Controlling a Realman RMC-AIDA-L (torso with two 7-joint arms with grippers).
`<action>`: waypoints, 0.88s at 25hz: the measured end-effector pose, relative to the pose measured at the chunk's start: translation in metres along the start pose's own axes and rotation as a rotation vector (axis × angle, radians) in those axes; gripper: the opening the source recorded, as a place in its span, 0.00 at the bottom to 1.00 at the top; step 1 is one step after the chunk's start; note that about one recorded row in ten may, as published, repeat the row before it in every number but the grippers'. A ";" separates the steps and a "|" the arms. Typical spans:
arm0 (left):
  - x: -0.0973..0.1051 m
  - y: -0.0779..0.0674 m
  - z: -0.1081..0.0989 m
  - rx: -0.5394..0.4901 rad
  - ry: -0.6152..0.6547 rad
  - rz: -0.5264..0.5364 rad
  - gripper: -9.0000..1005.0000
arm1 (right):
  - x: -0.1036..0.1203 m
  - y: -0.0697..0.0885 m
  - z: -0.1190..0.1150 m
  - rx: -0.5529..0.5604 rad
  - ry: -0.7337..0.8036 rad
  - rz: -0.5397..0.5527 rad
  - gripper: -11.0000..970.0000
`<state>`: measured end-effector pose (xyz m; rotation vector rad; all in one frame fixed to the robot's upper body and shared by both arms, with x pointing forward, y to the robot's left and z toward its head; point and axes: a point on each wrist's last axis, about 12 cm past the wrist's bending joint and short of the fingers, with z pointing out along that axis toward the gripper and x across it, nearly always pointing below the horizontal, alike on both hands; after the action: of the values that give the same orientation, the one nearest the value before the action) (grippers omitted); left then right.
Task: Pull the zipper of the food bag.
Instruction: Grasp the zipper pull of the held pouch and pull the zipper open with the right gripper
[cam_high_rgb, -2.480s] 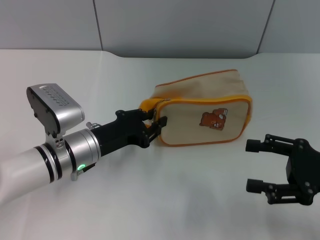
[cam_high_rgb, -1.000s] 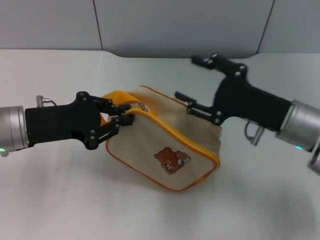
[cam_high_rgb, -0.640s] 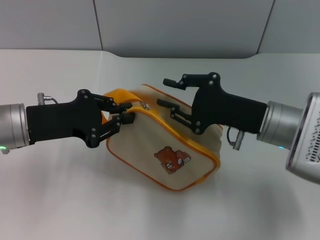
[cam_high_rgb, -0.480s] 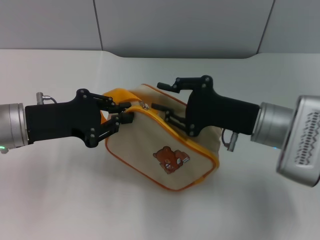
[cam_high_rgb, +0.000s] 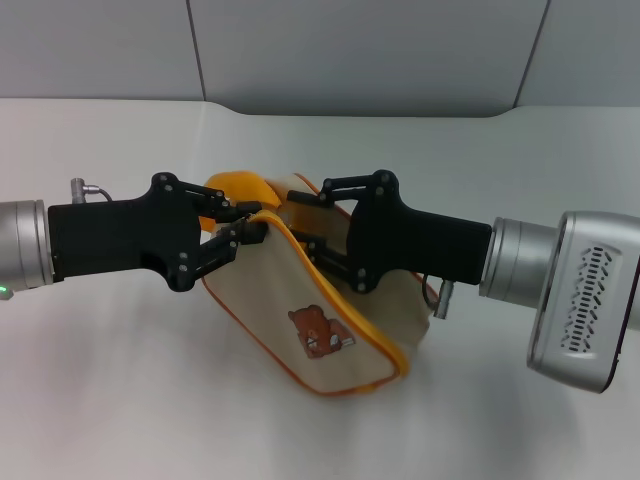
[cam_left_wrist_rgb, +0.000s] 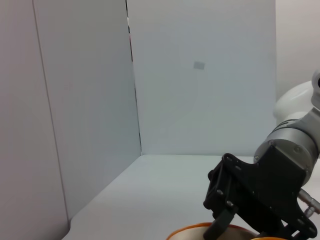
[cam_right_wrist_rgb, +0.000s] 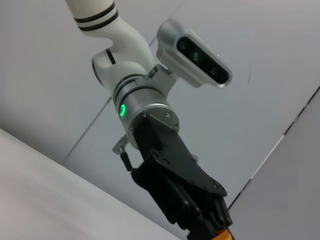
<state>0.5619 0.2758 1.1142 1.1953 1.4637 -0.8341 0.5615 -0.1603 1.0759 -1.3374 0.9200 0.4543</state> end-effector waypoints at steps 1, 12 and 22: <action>0.000 0.000 0.000 -0.002 0.001 0.001 0.17 | 0.000 0.000 0.000 -0.001 -0.001 0.001 0.33; 0.000 0.002 -0.005 -0.021 0.003 0.004 0.17 | -0.001 0.001 0.001 -0.003 -0.008 0.002 0.28; 0.001 -0.001 -0.001 -0.010 0.000 0.006 0.18 | 0.002 0.003 0.009 -0.013 0.030 0.017 0.04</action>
<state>0.5611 0.2771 1.1137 1.1920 1.4624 -0.8222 0.5637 -0.1511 1.0721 -1.3520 0.9558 0.4551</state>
